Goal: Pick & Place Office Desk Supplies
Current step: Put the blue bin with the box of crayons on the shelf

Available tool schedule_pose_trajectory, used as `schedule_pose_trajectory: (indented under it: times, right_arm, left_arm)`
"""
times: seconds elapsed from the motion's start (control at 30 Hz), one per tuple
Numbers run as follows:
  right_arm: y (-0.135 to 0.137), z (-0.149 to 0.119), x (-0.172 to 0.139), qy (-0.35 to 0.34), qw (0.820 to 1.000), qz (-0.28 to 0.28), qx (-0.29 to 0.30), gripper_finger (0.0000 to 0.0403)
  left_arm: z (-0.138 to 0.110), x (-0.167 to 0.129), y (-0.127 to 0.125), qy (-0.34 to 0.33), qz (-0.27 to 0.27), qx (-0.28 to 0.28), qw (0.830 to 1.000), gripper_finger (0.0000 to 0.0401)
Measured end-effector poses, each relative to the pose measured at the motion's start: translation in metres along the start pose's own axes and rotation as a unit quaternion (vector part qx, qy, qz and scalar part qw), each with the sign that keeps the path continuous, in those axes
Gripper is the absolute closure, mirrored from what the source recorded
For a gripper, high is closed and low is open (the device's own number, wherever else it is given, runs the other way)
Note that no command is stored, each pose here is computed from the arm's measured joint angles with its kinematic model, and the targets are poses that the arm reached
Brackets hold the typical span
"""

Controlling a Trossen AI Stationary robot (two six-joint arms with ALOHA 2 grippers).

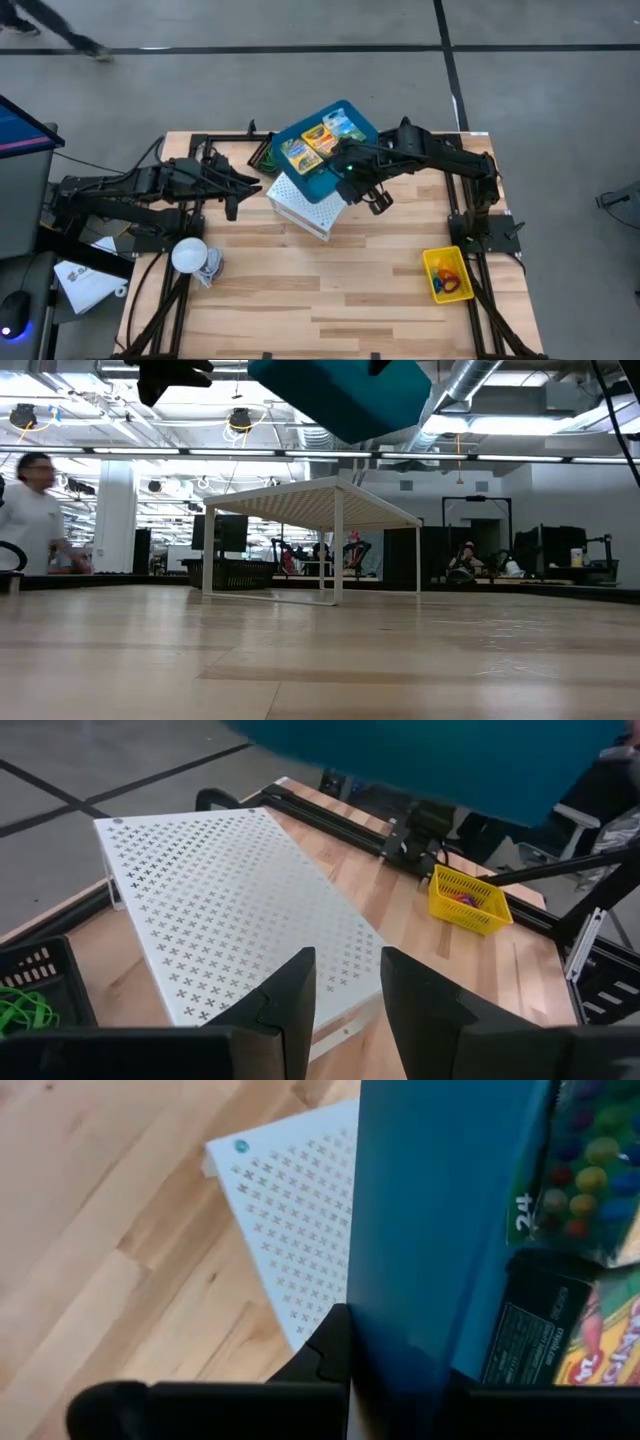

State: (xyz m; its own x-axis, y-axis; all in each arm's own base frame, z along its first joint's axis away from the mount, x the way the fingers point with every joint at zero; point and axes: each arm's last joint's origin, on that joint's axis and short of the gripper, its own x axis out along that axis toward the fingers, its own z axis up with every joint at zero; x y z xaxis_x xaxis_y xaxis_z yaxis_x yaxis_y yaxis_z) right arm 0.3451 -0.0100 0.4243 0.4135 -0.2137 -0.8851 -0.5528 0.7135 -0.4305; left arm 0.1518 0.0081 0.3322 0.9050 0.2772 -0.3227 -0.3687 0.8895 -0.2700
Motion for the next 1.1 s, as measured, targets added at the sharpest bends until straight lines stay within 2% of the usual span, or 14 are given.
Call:
schedule_pose_trajectory:
  times: [0.13,0.37,0.83,1.1]
  right_arm:
    - [-0.005,-0.005,0.005,-0.008,1.000,0.018,-0.013,0.0403]
    - [0.001,-0.007,0.030,0.026,0.995,0.056,-0.076,0.0403]
    - [0.013,-0.017,0.087,0.073,0.986,0.132,-0.077,0.0403]
    - [0.018,-0.015,0.100,0.075,0.986,0.132,-0.076,0.0403]
  left_arm:
    - [-0.001,-0.001,-0.004,0.001,-0.009,-0.005,1.000,0.0290]
    - [-0.003,-0.006,-0.013,-0.001,-0.045,0.005,0.999,0.0290]
    - [0.002,-0.012,-0.018,-0.033,-0.066,0.010,0.997,0.0290]
    - [0.002,-0.012,-0.018,-0.033,-0.066,0.011,0.997,0.0290]
